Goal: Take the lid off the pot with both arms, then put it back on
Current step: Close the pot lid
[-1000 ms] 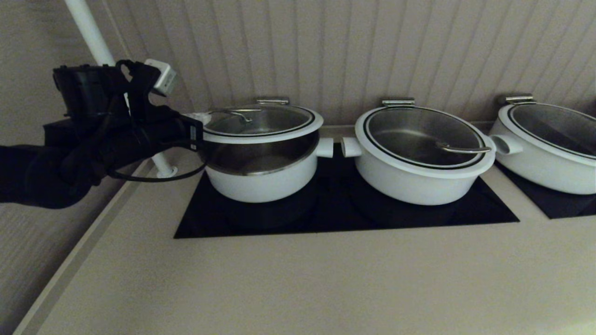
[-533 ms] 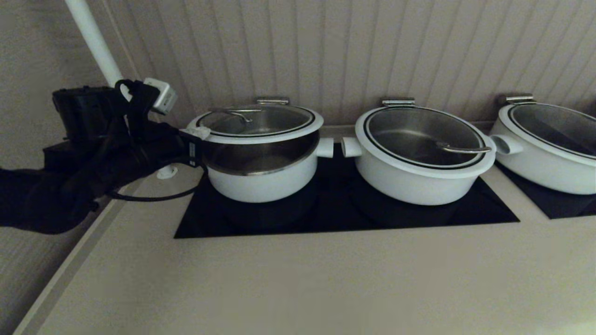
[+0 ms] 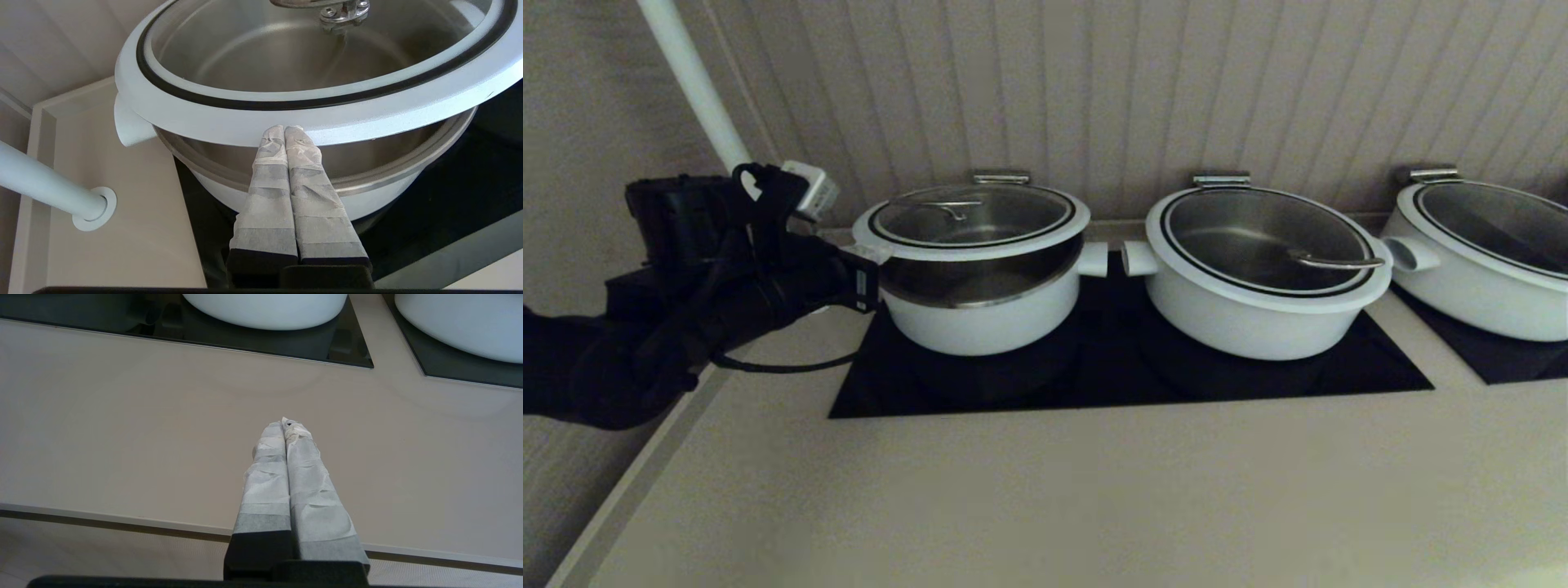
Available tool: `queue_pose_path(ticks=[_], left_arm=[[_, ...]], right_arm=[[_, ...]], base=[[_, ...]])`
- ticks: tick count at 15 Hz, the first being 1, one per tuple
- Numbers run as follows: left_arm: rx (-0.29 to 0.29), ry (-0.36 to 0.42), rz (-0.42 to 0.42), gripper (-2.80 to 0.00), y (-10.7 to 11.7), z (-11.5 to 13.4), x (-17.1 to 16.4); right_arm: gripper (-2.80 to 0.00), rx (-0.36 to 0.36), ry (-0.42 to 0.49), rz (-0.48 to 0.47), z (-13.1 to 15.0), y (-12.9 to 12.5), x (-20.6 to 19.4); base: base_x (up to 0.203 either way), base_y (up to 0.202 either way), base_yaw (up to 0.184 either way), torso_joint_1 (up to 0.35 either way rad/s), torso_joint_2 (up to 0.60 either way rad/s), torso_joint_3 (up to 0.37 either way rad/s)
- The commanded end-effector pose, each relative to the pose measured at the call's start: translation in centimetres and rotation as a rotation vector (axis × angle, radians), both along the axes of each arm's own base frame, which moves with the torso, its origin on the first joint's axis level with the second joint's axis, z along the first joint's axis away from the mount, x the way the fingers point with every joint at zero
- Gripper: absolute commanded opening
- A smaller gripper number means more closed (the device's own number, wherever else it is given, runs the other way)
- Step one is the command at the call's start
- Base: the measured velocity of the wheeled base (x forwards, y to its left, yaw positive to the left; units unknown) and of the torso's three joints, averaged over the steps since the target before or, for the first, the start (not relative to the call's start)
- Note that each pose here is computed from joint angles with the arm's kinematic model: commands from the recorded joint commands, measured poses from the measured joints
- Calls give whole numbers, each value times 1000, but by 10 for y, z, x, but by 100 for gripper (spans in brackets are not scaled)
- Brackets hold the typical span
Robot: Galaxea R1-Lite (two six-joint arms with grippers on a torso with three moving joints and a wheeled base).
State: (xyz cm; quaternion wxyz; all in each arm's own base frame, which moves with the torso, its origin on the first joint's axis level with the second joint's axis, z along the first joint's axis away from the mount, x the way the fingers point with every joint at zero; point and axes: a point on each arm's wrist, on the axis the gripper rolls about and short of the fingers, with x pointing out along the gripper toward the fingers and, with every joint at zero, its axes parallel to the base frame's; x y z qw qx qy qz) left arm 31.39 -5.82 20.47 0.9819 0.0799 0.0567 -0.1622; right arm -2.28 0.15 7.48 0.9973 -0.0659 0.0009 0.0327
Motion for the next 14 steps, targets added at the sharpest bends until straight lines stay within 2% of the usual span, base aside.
queue_pose_path(ticks=[1, 6, 14], left_arm=[[1, 0, -1, -280, 0, -1, 2], [-3, -41, 15, -280, -2, -8, 12], [2, -8, 22, -280, -3, -19, 18]], right_arm=[[-280, -1, 1, 1, 0, 0, 0], [-280, -1, 1, 1, 0, 0, 0], [-280, -1, 1, 1, 0, 0, 0]], base=[[0, 0, 0, 0, 0, 0], [0, 0, 0, 0, 0, 0], [0, 0, 0, 0, 0, 0]])
